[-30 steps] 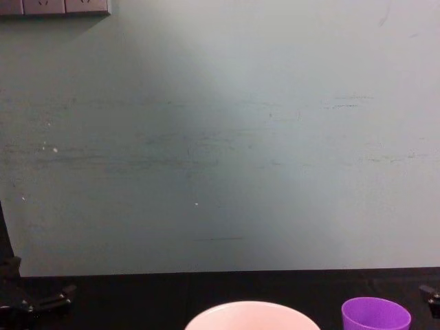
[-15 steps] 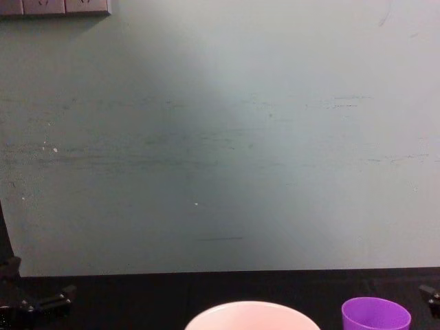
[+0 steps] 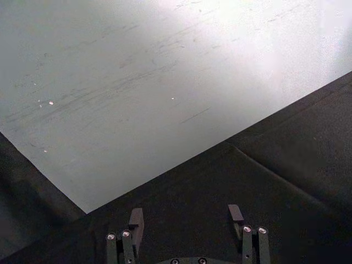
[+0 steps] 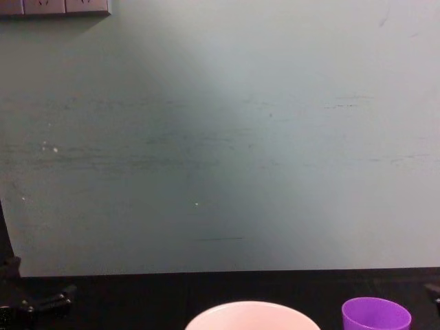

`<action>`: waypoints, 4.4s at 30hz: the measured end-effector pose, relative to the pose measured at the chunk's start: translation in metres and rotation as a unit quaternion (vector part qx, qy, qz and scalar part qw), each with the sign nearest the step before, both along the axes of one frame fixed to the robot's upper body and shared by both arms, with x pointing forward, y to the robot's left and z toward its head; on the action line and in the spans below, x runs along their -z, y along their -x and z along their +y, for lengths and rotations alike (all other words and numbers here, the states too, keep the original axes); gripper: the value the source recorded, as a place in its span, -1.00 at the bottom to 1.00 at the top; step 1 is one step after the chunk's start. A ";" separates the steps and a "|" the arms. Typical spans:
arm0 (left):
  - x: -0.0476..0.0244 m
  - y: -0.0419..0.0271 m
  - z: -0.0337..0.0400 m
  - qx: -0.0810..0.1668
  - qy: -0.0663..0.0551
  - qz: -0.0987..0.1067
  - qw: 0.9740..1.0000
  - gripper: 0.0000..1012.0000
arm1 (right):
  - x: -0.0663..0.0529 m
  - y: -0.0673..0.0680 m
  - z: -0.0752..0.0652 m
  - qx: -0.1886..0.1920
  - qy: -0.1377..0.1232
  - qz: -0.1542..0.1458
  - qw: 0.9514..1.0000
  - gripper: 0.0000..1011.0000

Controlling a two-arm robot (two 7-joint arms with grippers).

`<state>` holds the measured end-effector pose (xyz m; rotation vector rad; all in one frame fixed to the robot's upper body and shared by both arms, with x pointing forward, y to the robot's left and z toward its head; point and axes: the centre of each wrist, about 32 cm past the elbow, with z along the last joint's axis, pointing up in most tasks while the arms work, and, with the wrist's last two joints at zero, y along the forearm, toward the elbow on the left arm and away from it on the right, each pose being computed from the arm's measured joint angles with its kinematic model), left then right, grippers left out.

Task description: Pick up the cup and pour the mung beans from the cup into the bowl.

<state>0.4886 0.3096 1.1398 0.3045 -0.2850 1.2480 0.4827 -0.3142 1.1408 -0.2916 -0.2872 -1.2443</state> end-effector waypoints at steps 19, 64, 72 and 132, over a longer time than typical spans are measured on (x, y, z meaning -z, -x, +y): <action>0.0000 0.0000 0.0000 0.000 0.000 0.000 1.000 0.98 | 0.029 0.052 -0.037 -0.096 -0.116 0.039 0.988 0.98; 0.0000 0.0000 0.0000 0.000 0.000 0.000 1.000 0.98 | 0.044 0.011 0.007 -0.182 -0.142 0.071 0.970 0.98; 0.0000 0.0000 0.0000 0.000 0.000 0.000 1.000 0.98 | 0.045 0.002 0.017 -0.184 -0.138 0.071 0.971 0.98; 0.0000 0.0000 0.0000 0.000 0.000 0.000 1.000 0.98 | 0.049 -0.011 0.030 -0.171 -0.159 0.055 0.971 0.54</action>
